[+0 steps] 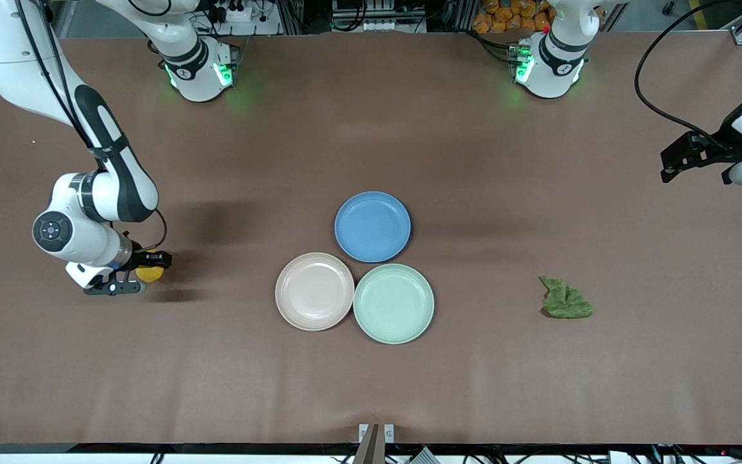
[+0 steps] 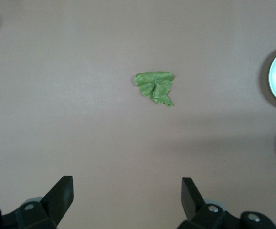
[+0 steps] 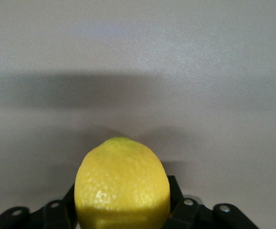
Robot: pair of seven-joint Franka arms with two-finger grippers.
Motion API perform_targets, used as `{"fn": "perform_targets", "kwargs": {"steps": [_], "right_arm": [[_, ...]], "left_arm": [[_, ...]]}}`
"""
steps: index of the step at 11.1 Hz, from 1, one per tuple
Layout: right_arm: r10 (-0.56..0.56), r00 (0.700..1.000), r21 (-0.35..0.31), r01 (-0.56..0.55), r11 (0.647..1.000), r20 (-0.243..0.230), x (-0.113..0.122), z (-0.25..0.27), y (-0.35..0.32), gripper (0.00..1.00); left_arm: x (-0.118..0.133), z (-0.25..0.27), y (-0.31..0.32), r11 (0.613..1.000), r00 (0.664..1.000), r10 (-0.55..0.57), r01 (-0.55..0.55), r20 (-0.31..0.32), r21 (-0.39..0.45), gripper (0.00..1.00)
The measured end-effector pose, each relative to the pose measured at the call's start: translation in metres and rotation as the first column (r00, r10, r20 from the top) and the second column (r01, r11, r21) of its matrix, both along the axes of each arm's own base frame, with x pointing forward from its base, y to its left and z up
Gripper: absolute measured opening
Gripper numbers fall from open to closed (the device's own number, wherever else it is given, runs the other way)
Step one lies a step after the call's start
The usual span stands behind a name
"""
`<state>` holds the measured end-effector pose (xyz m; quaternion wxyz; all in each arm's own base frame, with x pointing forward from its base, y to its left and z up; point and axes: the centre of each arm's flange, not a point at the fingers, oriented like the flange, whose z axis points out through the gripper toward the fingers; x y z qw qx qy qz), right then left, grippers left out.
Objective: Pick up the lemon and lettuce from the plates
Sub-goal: 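Lift the lemon off the cream plate and carry it with the right gripper, then lower the lemon to the table and open the right gripper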
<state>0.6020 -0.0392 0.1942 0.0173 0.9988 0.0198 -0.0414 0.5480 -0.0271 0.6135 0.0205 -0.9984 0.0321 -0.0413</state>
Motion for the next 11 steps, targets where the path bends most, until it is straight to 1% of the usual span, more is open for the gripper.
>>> {"fn": "perform_targets", "kwargs": {"steps": [1, 2, 3, 5, 6, 7, 8, 11], "right_arm": [[-0.001, 1.0, -0.001, 0.001, 1.0, 0.001, 0.0, 0.0, -0.001, 0.83], [-0.002, 1.0, -0.001, 0.002, 1.0, 0.002, 0.0, 0.001, -0.001, 0.96], [-0.001, 1.0, -0.001, 0.001, 1.0, 0.011, 0.003, 0.004, -0.001, 1.0], [-0.003, 1.0, -0.005, 0.003, 1.0, 0.017, 0.009, 0.013, -0.003, 1.0], [-0.005, 1.0, -0.008, 0.005, 1.0, 0.013, 0.01, 0.02, -0.004, 1.0], [-0.005, 1.0, -0.011, 0.005, 1.0, -0.001, 0.012, 0.03, -0.003, 1.0], [-0.002, 1.0, -0.014, 0.002, 1.0, -0.016, 0.013, 0.044, 0.0, 1.0], [0.008, 1.0, -0.026, -0.008, 1.0, -0.025, 0.015, 0.1, 0.01, 1.0]], "left_arm": [[0.0, 0.004, 0.0, 1.0, 1.0, 0.0, 0.0, 0.008, 0.0, 1.0], [0.0, 0.007, 0.0, 1.0, 1.0, 0.0, 0.0, 0.014, 0.0, 1.0], [0.0, 0.008, 0.0, 1.0, 1.0, -0.001, 0.001, 0.017, 0.0, 1.0], [0.0, 0.015, -0.001, 1.0, 1.0, -0.002, 0.002, 0.03, -0.001, 1.0], [0.0, 0.018, -0.002, 1.0, 0.999, -0.004, 0.004, 0.038, -0.002, 1.0], [0.0, 0.02, -0.003, 1.0, 0.999, -0.005, 0.005, 0.041, -0.004, 1.0], [0.0, 0.021, -0.005, 1.0, 0.999, -0.005, 0.006, 0.043, -0.019, 1.0], [-0.001, 0.032, -0.009, 0.999, 0.998, -0.009, 0.011, 0.063, -0.035, 1.0]]}}
